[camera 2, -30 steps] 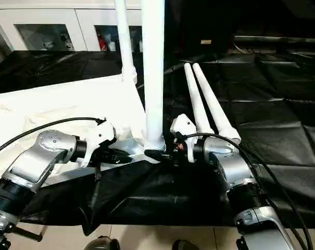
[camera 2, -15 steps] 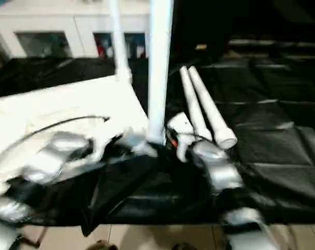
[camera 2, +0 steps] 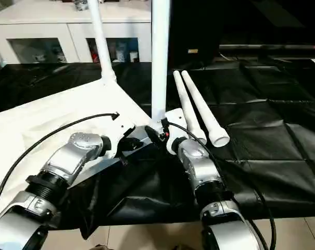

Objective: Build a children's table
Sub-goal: Rotate leg to tighten

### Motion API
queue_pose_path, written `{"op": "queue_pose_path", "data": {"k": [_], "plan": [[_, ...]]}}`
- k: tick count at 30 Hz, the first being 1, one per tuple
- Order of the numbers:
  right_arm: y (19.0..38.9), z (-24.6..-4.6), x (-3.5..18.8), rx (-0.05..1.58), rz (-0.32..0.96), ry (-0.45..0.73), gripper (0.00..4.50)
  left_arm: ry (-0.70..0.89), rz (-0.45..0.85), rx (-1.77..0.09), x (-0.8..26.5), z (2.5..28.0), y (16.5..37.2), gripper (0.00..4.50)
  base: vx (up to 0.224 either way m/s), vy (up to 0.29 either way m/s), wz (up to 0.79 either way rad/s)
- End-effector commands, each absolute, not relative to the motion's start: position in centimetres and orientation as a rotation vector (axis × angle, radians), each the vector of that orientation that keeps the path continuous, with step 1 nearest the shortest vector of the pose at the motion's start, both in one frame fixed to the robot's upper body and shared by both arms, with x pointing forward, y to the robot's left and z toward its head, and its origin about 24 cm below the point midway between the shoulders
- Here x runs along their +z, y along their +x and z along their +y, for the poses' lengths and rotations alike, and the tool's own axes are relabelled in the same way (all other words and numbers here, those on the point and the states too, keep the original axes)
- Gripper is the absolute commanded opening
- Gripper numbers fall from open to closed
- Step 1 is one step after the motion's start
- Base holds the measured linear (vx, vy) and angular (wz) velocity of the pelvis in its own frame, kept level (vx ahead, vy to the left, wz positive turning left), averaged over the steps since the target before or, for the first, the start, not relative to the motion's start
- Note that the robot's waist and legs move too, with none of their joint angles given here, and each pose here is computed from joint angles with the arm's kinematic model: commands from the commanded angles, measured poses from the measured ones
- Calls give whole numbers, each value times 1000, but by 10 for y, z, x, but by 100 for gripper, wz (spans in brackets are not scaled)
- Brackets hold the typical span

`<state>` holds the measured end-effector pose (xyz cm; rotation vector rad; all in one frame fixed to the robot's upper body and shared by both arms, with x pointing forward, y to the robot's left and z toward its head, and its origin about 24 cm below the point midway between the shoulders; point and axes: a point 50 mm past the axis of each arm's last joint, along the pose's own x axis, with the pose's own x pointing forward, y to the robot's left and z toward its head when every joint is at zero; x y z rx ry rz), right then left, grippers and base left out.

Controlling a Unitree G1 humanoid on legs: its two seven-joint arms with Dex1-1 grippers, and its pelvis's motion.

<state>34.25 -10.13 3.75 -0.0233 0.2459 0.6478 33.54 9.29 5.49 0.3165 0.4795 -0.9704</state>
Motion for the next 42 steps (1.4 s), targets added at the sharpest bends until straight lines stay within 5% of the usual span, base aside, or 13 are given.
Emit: {"op": "queue_pose_path", "data": {"k": [1,13,19,30,38,42], "plan": [[333,-79,43,858,215,-37,394,351,406,-1059,67,83,334,0,0,0,0],[318,-125,53,1102,243,-193,394,394,452,-1343,69,119,311,0,0,0,0],[314,-130,57,1166,256,-213,394,413,464,-1375,71,127,308,0,0,0,0],[311,-129,54,1198,278,-179,314,417,470,-1382,71,130,306,0,0,0,0],[333,-134,27,774,361,-173,275,362,438,-1150,69,117,327,0,0,0,0],[344,-119,19,521,397,-39,274,306,423,-935,66,98,345,0,0,0,0]]}}
